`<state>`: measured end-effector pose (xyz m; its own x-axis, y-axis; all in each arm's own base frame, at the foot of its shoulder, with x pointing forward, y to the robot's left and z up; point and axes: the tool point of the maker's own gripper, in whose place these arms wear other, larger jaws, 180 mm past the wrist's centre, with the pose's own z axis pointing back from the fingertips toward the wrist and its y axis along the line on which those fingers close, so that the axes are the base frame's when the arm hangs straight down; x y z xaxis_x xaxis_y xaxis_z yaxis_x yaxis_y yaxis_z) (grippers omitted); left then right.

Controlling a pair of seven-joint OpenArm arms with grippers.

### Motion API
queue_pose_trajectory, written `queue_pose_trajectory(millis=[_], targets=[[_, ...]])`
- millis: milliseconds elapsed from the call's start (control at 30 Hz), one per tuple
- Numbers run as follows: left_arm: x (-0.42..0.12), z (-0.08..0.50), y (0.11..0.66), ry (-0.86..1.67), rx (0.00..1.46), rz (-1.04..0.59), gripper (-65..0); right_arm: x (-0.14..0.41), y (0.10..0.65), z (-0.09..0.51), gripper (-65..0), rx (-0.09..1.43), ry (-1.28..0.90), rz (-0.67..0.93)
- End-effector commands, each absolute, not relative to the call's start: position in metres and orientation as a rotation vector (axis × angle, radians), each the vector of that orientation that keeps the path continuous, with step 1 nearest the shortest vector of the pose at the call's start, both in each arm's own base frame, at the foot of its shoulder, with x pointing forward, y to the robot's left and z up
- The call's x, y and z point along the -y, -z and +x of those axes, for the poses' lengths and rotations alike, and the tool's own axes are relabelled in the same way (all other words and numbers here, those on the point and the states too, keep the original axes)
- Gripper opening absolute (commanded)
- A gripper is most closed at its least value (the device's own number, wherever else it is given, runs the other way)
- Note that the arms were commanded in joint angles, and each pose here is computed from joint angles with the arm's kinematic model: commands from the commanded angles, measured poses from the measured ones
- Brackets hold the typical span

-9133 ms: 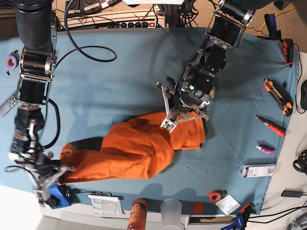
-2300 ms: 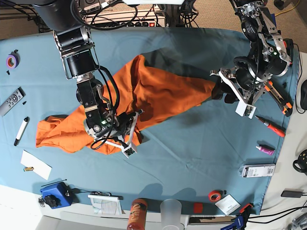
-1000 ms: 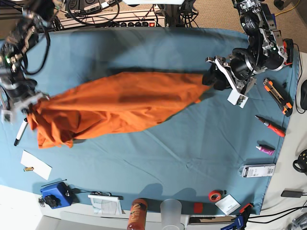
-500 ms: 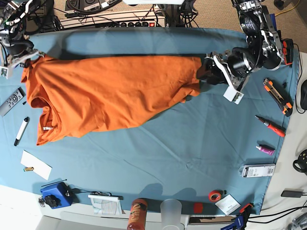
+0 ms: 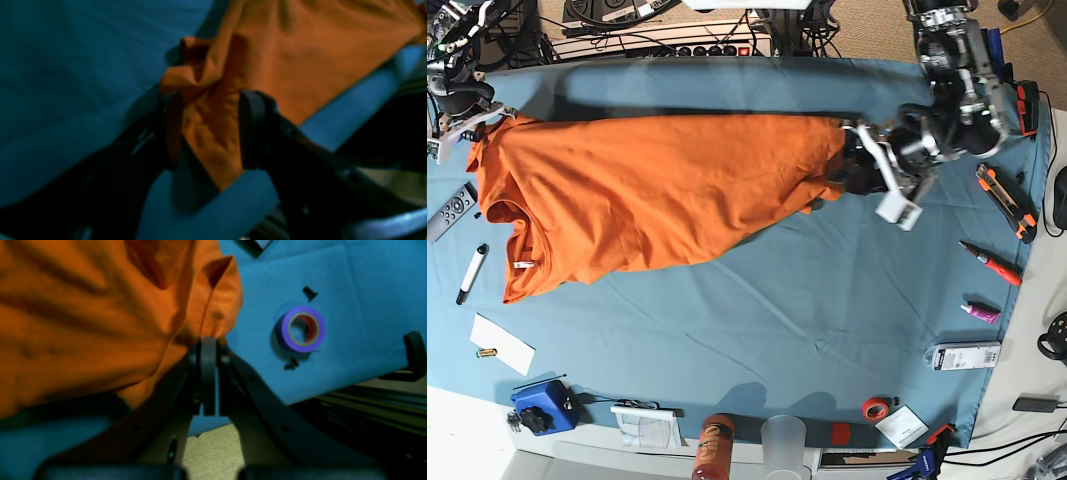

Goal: Layout the t-shirt on the table in an organized manner, then fold the t-shirt properly
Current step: 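Drag the shirt's held end with the left gripper toward the right gripper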

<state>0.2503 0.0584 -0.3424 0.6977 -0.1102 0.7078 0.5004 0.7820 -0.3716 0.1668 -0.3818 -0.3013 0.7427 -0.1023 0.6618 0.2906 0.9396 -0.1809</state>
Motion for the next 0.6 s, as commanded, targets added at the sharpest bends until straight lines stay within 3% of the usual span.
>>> queue_pose_trajectory(millis=[0,200,567], targets=[[-0.055,0.258,0.335,0.375,0.770,-0.570,-36.8,0.386,0.289,0.172,-65.0,0.743,0.202,-0.303],[-0.051,0.269,0.346,0.381,0.768,-0.431,-36.8,0.383,0.289,0.173,-65.0,0.739,0.175,-0.300],[-0.036,0.289,0.393,0.394,0.623,-0.439,-36.9,0.384,0.289,0.173,-65.0,0.740,0.174,-0.301]])
